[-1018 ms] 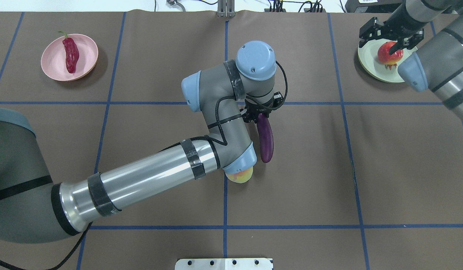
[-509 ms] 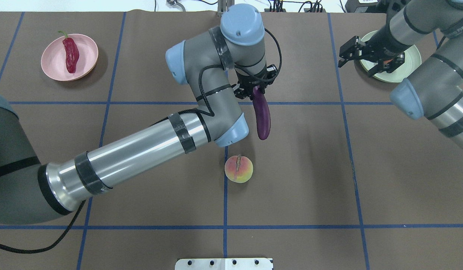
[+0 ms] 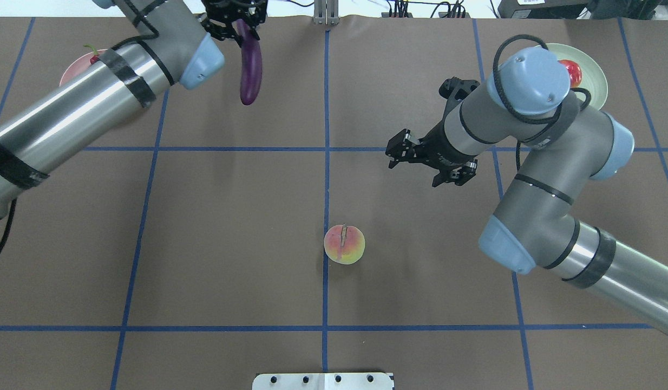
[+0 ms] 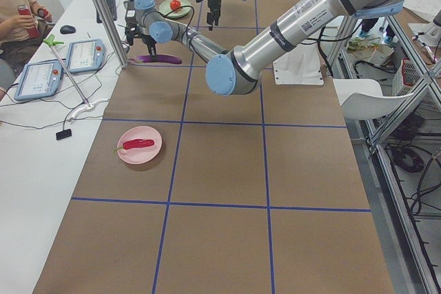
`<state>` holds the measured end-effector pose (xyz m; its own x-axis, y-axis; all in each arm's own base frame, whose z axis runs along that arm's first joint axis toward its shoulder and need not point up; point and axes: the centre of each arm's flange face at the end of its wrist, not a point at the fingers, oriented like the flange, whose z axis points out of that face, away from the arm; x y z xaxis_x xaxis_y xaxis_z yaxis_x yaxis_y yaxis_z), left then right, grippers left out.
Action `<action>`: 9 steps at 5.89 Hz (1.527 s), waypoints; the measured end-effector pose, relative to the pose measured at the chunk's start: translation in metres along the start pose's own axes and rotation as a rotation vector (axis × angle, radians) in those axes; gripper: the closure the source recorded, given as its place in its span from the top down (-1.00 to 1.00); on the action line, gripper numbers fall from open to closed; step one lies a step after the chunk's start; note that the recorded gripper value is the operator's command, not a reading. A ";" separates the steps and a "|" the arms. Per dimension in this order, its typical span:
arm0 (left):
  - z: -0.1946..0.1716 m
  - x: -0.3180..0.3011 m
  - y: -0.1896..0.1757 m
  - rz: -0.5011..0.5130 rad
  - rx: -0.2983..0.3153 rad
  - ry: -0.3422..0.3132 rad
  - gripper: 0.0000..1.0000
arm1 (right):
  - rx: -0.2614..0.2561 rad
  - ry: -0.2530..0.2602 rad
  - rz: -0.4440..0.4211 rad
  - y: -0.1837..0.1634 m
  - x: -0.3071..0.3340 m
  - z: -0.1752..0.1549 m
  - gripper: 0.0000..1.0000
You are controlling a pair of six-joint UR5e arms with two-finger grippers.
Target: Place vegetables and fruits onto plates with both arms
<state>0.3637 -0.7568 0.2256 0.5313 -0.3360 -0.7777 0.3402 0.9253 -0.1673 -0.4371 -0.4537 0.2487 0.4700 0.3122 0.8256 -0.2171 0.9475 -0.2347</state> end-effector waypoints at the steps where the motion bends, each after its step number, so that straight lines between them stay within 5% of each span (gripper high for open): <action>1: 0.006 -0.073 -0.058 -0.019 0.020 -0.070 -1.00 | 0.001 -0.011 0.007 0.033 -0.021 0.015 1.00; 3: 0.018 -0.198 -0.145 -0.022 0.023 -0.182 -1.00 | -0.014 -0.016 -0.006 0.071 -0.038 0.033 1.00; 5: 0.032 -0.249 -0.167 -0.045 0.023 -0.208 -0.97 | -0.032 0.009 -0.019 0.084 -0.052 0.059 1.00; 6: 0.045 -0.247 -0.161 -0.047 0.015 -0.209 0.98 | -0.030 0.023 -0.023 0.086 -0.062 0.076 1.00; 9: 0.071 -0.237 -0.141 -0.021 0.000 -0.203 1.00 | -0.032 0.037 -0.033 0.092 -0.072 0.095 1.00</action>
<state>0.2449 -0.8206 0.4763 0.6695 -0.3840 -0.6359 0.3534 0.9176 -0.1821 -0.5720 -0.3960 0.2158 0.5077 0.2822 0.8140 -0.1741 0.9589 -0.2239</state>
